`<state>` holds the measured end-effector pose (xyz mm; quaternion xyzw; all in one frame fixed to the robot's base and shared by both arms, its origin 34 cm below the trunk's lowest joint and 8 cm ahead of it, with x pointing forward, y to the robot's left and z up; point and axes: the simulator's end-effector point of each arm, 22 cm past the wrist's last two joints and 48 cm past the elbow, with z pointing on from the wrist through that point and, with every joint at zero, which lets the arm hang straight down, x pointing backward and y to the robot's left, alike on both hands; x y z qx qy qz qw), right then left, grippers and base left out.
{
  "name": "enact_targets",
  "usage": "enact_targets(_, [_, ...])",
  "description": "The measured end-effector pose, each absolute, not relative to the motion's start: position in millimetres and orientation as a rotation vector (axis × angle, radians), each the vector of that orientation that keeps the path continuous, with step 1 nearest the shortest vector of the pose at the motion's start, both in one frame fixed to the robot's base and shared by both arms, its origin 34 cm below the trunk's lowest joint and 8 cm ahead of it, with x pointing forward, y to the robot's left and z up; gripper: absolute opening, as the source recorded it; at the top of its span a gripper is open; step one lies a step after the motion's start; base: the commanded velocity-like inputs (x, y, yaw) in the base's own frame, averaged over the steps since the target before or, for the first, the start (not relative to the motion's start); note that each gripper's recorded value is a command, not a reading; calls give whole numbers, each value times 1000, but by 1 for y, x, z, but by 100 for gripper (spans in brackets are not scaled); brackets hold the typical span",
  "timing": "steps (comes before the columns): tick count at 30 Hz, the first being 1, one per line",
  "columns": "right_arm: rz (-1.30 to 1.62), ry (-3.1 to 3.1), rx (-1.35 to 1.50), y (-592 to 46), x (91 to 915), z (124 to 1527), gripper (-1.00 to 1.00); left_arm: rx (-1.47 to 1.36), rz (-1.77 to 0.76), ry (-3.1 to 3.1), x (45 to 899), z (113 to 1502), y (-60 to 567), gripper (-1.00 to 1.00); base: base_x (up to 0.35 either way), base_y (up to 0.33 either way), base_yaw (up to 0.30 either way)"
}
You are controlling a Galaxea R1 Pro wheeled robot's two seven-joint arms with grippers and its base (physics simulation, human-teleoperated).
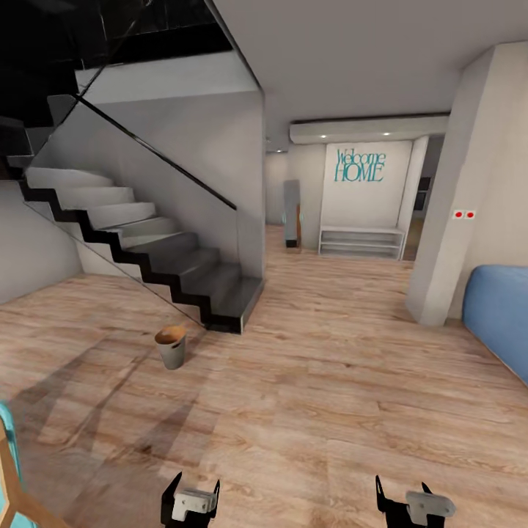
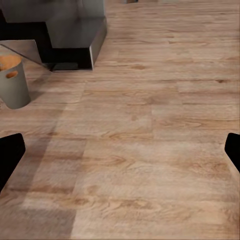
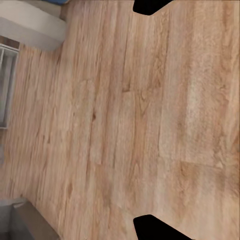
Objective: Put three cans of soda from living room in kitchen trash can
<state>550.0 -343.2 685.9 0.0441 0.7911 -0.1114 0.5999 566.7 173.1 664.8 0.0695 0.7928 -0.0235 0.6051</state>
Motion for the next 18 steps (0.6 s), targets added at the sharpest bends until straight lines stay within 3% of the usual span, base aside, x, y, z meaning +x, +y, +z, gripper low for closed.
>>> enact_targets(18, [-246, 1823, 115, -337, 552, 690, 100, 160, -53, 1822, 569, 670, 173, 100, 322, -117, 205])
